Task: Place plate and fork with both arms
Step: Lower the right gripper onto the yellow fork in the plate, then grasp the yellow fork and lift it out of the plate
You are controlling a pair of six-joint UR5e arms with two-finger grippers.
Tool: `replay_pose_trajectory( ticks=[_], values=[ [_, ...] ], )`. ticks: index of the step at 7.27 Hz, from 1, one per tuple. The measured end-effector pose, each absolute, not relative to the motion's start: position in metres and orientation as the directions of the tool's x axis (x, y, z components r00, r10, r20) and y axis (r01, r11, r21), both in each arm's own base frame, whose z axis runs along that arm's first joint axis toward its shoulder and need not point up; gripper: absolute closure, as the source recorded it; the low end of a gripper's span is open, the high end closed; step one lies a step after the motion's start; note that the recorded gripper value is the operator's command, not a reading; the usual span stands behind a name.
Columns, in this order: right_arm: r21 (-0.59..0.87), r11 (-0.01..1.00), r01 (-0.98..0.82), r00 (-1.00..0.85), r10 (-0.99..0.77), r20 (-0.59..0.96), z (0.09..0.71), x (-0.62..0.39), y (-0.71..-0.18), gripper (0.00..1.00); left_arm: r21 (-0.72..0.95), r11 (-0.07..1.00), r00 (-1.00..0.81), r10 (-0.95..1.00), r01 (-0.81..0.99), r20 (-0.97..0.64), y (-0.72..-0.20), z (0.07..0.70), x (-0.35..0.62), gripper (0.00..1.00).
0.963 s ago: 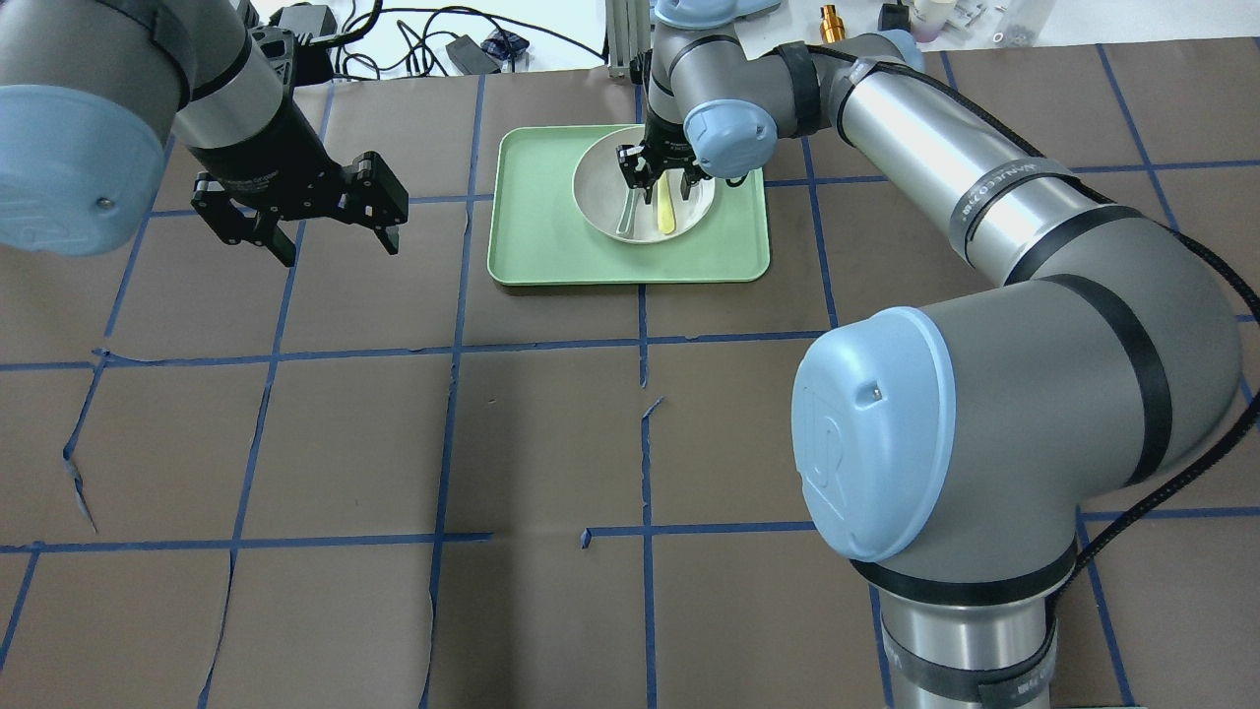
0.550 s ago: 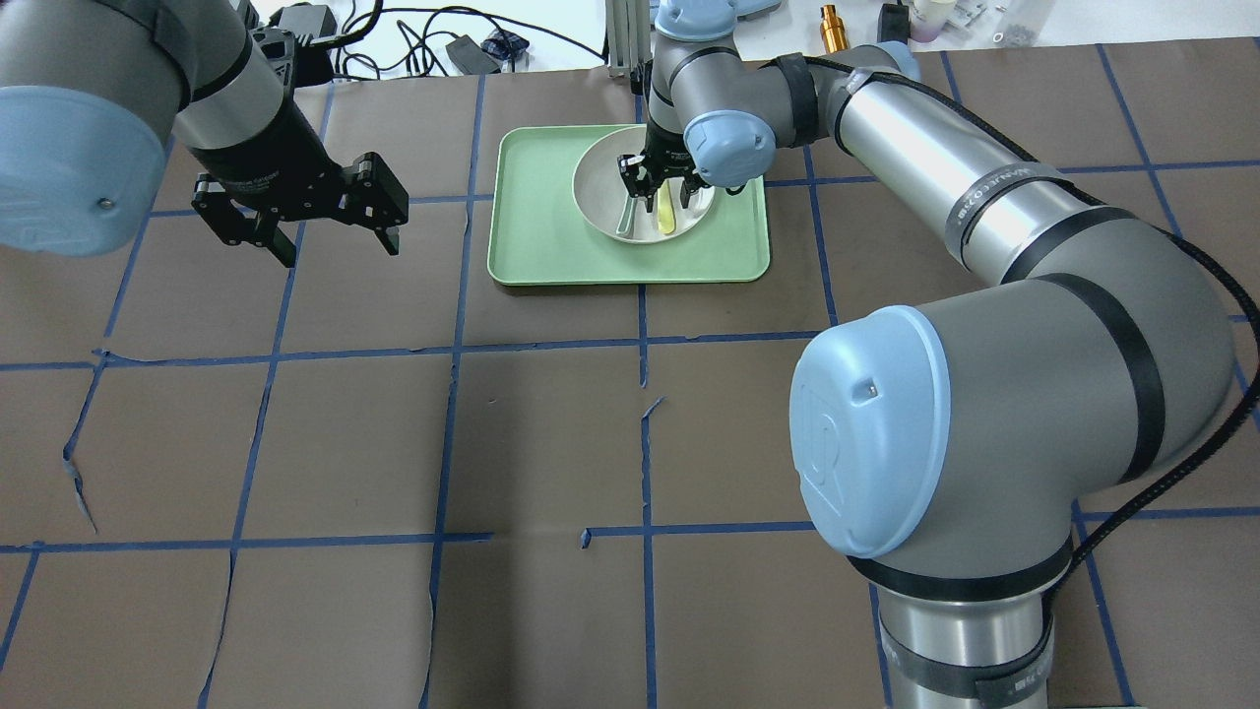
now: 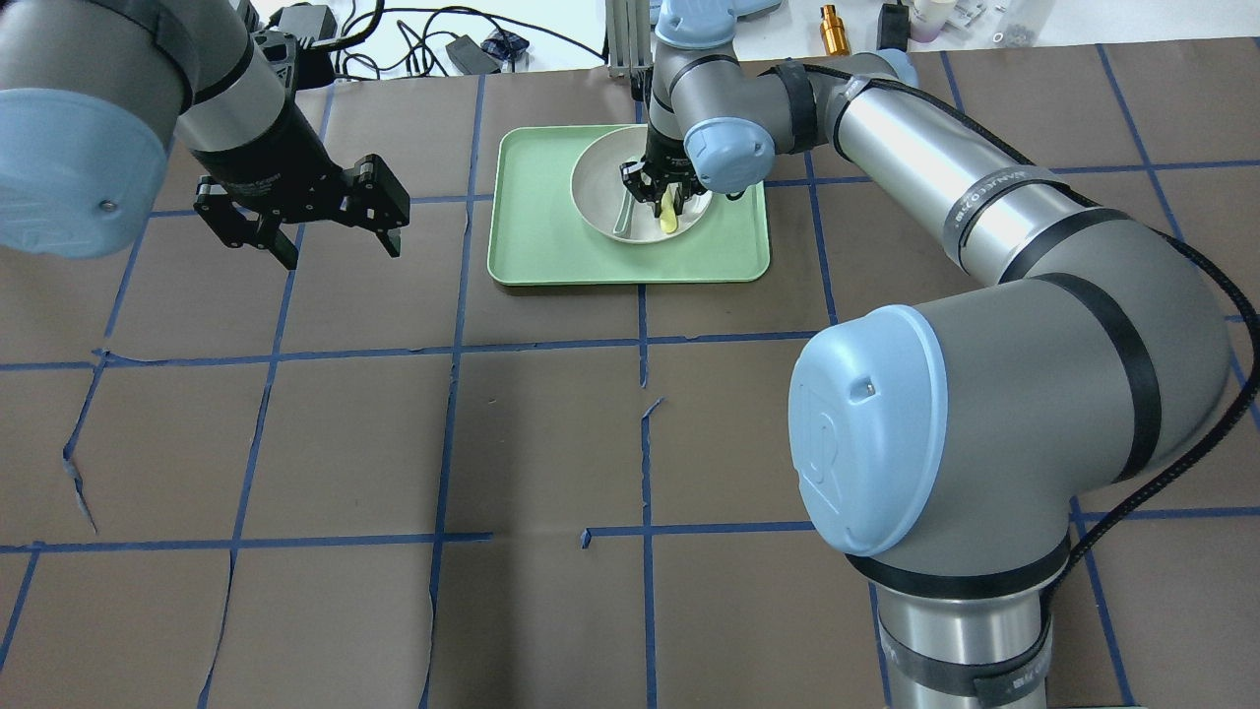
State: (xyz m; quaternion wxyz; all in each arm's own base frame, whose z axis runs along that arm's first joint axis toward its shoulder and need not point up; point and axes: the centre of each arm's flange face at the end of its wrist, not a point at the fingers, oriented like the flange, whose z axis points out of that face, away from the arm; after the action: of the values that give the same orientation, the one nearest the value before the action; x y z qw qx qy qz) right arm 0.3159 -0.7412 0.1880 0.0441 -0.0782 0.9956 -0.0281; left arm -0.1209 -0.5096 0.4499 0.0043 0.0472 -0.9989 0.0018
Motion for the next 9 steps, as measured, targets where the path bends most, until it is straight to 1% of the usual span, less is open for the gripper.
replay_pose_trajectory(
  ticks=[2, 4, 6, 7, 9],
  values=[
    [-0.066, 0.987, -0.149, -0.984, -0.154, -0.084, 0.192, 0.316, -0.741, 0.99, -0.003, 0.996, -0.995, -0.094, -0.094, 0.009, -0.510, 0.450, -0.121, 0.00],
    [-0.085, 0.987, -0.139, -0.986, -0.147, -0.085, 0.226, 0.314, -0.736, 0.99, -0.004, 0.996, -0.995, -0.094, -0.094, 0.009, -0.510, 0.450, -0.121, 0.00],
    [-0.069, 0.991, -0.114, -0.990, -0.119, -0.080, 0.262, 0.299, -0.728, 0.98, -0.006, 0.996, -0.995, -0.094, -0.094, 0.009, -0.510, 0.451, -0.121, 0.00],
    [-0.056, 0.995, -0.081, -0.993, -0.085, -0.079, 0.268, 0.278, -0.728, 0.98, -0.005, 0.995, -0.995, -0.095, -0.095, 0.009, -0.510, 0.450, -0.121, 0.00],
    [-0.026, 1.000, -0.014, -0.996, -0.017, -0.088, 0.260, 0.233, -0.730, 0.98, -0.003, 0.995, -0.995, -0.097, -0.097, 0.011, -0.510, 0.449, -0.121, 0.00]
  ],
)
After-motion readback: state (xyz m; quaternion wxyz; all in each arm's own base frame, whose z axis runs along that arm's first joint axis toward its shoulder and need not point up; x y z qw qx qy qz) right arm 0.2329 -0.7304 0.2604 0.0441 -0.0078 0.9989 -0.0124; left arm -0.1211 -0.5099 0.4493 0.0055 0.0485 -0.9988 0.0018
